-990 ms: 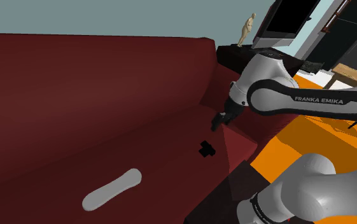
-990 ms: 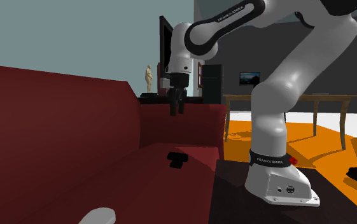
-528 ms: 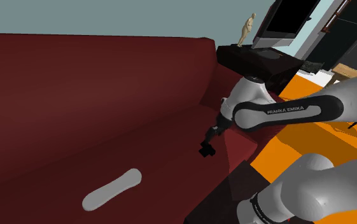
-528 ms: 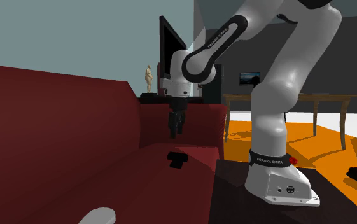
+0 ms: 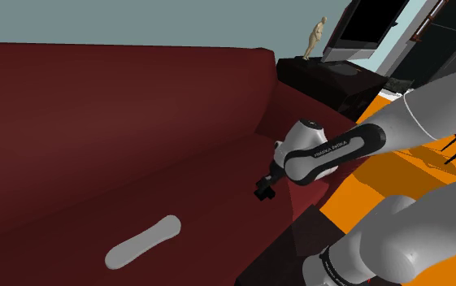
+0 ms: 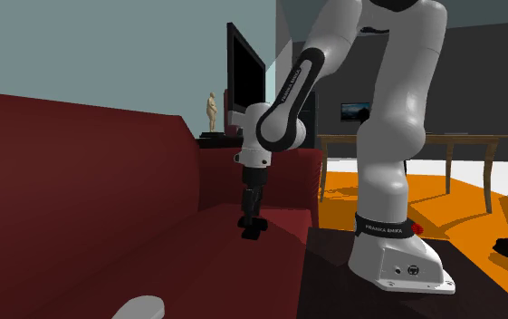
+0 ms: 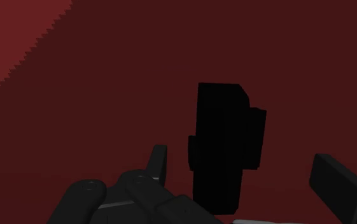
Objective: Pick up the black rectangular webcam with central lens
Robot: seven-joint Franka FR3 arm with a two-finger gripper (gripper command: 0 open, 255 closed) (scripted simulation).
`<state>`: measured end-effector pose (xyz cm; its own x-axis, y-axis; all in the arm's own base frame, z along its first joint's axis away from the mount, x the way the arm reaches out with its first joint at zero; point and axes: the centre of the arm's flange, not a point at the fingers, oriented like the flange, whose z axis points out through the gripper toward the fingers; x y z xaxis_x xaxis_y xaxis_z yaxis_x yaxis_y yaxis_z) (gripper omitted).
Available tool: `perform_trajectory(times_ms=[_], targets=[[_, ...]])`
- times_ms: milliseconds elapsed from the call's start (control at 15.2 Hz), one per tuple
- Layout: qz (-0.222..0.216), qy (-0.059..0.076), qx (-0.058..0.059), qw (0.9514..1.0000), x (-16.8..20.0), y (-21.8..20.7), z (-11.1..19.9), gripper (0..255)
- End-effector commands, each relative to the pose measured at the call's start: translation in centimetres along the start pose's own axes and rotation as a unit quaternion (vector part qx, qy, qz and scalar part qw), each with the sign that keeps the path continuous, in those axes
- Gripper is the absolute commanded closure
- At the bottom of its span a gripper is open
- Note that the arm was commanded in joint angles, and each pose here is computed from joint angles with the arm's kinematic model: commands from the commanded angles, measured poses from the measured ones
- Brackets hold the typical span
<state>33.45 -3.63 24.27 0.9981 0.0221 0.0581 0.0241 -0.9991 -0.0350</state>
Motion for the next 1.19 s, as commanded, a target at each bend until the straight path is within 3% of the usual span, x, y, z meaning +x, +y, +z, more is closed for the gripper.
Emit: perform_trajectory(times_ms=[0,330,396,1122], targets=[[0.0,0.001,0.0,1.0,0.0,0.0,1.2,0],[0.0,0.001,0.0,1.0,-0.1,0.1,3.1,0],[0.0,0.001,0.0,1.0,-0.2,0.1,3.1,255],[0.0,0.001,0.0,1.0,-0.1,0.1,2.0,255]])
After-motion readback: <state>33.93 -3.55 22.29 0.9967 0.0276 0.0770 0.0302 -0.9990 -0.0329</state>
